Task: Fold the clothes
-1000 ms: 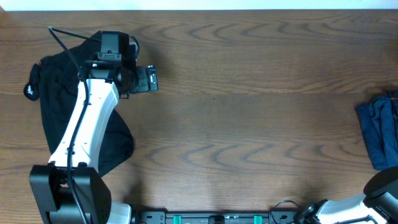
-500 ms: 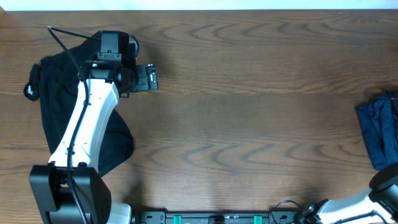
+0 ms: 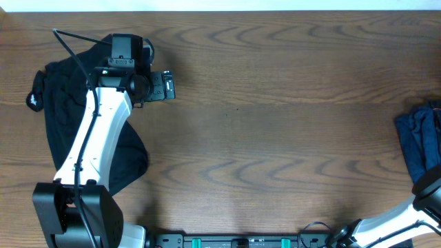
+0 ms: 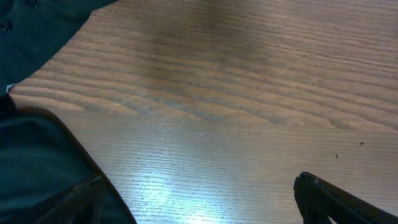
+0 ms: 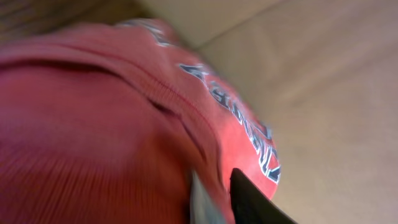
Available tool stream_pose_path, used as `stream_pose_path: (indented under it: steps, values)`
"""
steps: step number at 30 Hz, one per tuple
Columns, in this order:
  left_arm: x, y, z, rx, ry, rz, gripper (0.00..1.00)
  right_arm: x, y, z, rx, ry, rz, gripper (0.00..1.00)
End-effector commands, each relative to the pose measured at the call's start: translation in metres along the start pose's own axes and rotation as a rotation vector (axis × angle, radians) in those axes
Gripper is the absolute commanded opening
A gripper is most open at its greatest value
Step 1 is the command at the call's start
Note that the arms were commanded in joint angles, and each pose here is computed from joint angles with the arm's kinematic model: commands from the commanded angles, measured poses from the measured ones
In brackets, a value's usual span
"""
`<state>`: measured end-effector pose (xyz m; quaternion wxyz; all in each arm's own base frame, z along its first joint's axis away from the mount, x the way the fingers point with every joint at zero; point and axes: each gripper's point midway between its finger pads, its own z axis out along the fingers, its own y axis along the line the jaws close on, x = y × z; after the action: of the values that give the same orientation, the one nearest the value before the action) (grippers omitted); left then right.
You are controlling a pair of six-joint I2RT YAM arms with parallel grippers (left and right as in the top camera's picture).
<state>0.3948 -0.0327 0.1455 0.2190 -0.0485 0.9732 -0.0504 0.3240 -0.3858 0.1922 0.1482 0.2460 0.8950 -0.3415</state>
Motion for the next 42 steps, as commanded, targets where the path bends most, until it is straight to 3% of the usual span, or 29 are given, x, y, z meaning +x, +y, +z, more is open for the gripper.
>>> stream_pose_path:
  steps: [1, 6, 13, 22, 26, 29, 31, 33, 36, 42]
  values:
    - [0.004, 0.001, 0.006, 0.002, 0.016, -0.009, 0.98, -0.008, 0.031, -0.018, -0.133, -0.033, -0.040, 0.36]
    - [0.003, 0.001, 0.006, 0.003, 0.012, -0.008, 0.98, 0.014, 0.075, -0.032, -0.334, 0.043, -0.056, 0.24]
    - [0.003, 0.001, 0.006, 0.003, 0.013, -0.008, 0.98, 0.046, 0.133, -0.068, -0.661, 0.189, 0.024, 0.26]
    - [0.003, 0.001, 0.006, 0.003, 0.013, -0.008, 0.98, 0.073, 0.180, -0.145, -0.848, 0.250, -0.153, 0.28]
    - [0.006, 0.002, 0.006, 0.000, 0.028, -0.009, 0.98, 0.068, 0.186, -0.189, -0.833, 0.148, -0.230, 0.36]
    - [0.008, 0.002, 0.006, -0.001, 0.036, -0.010, 0.98, 0.063, 0.164, -0.201, -0.711, 0.120, -0.114, 0.47]
    - [0.008, 0.002, 0.006, -0.001, 0.036, -0.010, 0.98, 0.060, 0.143, -0.201, -0.624, 0.110, -0.017, 0.61]
    - [0.008, 0.002, 0.006, -0.001, 0.036, -0.010, 0.98, 0.060, 0.121, -0.198, -0.545, 0.107, 0.075, 0.99]
    - [0.008, 0.002, 0.006, -0.001, 0.036, -0.010, 0.98, 0.063, 0.084, -0.185, -0.449, 0.126, 0.216, 0.99]
    - [0.008, 0.002, 0.006, -0.001, 0.036, -0.010, 0.98, 0.083, 0.026, -0.145, -0.423, 0.223, 0.462, 0.99]
